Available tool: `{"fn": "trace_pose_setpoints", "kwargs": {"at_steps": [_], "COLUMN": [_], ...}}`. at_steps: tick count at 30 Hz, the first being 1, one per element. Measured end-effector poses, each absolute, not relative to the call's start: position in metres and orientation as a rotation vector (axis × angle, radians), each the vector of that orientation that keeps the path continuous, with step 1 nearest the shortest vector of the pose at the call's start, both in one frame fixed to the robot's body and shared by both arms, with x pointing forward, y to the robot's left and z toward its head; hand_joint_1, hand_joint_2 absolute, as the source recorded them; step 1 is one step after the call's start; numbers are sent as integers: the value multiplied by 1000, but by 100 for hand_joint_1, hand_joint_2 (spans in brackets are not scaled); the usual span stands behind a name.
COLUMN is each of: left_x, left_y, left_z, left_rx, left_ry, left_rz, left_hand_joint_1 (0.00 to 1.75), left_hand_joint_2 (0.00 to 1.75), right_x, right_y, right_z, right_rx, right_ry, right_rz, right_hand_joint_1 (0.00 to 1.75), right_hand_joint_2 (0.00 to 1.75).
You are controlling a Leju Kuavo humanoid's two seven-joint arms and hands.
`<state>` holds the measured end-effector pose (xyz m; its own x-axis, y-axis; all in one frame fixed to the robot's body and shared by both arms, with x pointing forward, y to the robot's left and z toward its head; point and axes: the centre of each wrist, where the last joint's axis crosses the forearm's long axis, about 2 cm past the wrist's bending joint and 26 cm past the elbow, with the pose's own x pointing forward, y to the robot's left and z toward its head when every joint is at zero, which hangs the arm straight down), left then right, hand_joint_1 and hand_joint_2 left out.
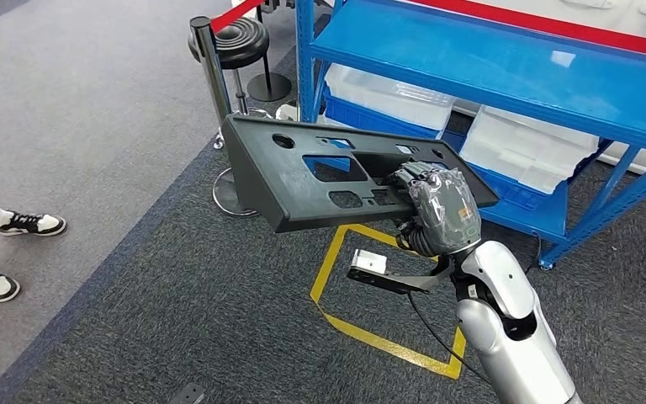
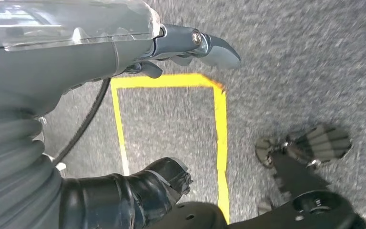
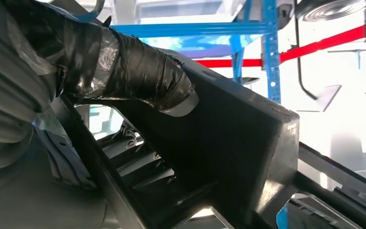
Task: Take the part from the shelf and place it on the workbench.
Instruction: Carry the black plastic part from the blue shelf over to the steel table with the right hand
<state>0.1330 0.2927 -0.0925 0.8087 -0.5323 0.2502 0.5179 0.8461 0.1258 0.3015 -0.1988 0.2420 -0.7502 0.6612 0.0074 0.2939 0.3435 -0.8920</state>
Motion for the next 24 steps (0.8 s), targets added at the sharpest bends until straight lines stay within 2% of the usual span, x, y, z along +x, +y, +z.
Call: {"fn": "trace_pose_setpoints", "kwargs": {"at_steps": [24], "left_x": [136], "left_y": [296], "left_z": [-91], "left_rx": [29], "left_ry": [-334], "left_rz": [-562], "left_hand_joint_1": [0], "left_hand_joint_2": [175], "right_x": [308], "right_y": [-198], "right_z": [249], "right_rx": [-857], "right_ry": [-2255], "right_rz": [1381], "right_hand_joint_1": [175], "right_hand_joint_2": [175]}}
